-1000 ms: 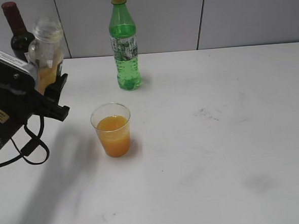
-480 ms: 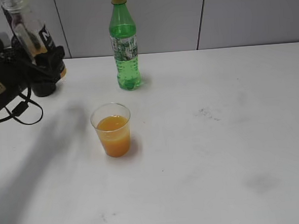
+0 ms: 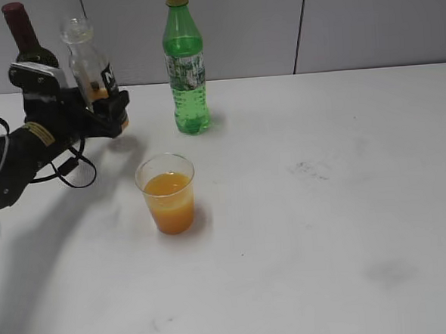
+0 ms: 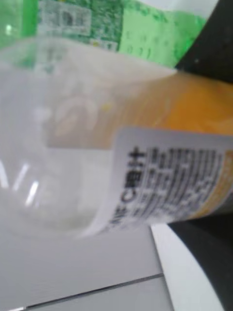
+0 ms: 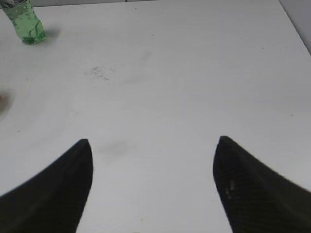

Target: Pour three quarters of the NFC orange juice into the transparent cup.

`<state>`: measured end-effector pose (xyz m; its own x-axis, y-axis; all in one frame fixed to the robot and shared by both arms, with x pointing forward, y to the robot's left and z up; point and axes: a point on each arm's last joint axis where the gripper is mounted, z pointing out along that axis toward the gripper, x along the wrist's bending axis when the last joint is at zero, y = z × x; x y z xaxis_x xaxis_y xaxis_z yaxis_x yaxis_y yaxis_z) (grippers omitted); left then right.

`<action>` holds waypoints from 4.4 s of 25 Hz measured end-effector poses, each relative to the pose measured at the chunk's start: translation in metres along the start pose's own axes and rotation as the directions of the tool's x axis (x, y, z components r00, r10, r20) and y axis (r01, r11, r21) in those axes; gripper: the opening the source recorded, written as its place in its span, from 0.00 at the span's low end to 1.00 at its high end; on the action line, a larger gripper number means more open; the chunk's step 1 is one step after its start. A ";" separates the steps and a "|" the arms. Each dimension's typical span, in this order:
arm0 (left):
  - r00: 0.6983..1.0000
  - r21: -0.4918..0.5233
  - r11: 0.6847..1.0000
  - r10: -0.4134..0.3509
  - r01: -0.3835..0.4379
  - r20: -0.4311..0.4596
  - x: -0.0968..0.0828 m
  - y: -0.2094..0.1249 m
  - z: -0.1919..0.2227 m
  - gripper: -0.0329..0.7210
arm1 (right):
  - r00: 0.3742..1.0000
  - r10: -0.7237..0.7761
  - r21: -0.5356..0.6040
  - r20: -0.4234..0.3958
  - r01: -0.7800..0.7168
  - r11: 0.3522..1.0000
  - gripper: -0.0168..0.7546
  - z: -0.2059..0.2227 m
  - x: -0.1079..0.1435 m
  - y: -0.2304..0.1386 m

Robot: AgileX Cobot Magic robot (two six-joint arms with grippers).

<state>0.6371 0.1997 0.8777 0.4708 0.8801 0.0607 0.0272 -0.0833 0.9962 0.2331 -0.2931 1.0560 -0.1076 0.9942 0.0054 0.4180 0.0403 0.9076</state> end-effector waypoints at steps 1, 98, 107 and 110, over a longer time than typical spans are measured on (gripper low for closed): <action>1.000 0.013 1.000 -0.003 0.003 0.001 0.000 -0.007 0.003 0.68 | 1.000 0.000 0.000 0.000 0.000 1.000 0.79 0.000 0.000 0.000; 0.959 0.497 0.845 -0.057 0.195 -0.279 -0.093 0.148 -0.424 0.83 | 1.000 0.002 0.000 -0.003 -0.002 1.000 0.79 0.000 0.000 0.000; 0.957 0.438 0.882 -0.048 0.176 -0.287 -0.090 0.146 -0.415 0.82 | 1.000 0.002 0.000 -0.003 -0.002 1.000 0.79 0.000 0.000 0.000; 0.957 0.435 0.883 -0.048 0.175 -0.287 -0.090 0.146 -0.414 0.82 | 1.000 0.002 0.000 -0.003 -0.002 1.000 0.79 0.000 0.000 0.000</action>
<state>0.2334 0.3024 1.0439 0.1962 0.9802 0.0280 0.4904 -0.1228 0.8628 0.2331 -0.2929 1.0560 -0.1094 0.9940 0.0080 0.4180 0.0387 0.9076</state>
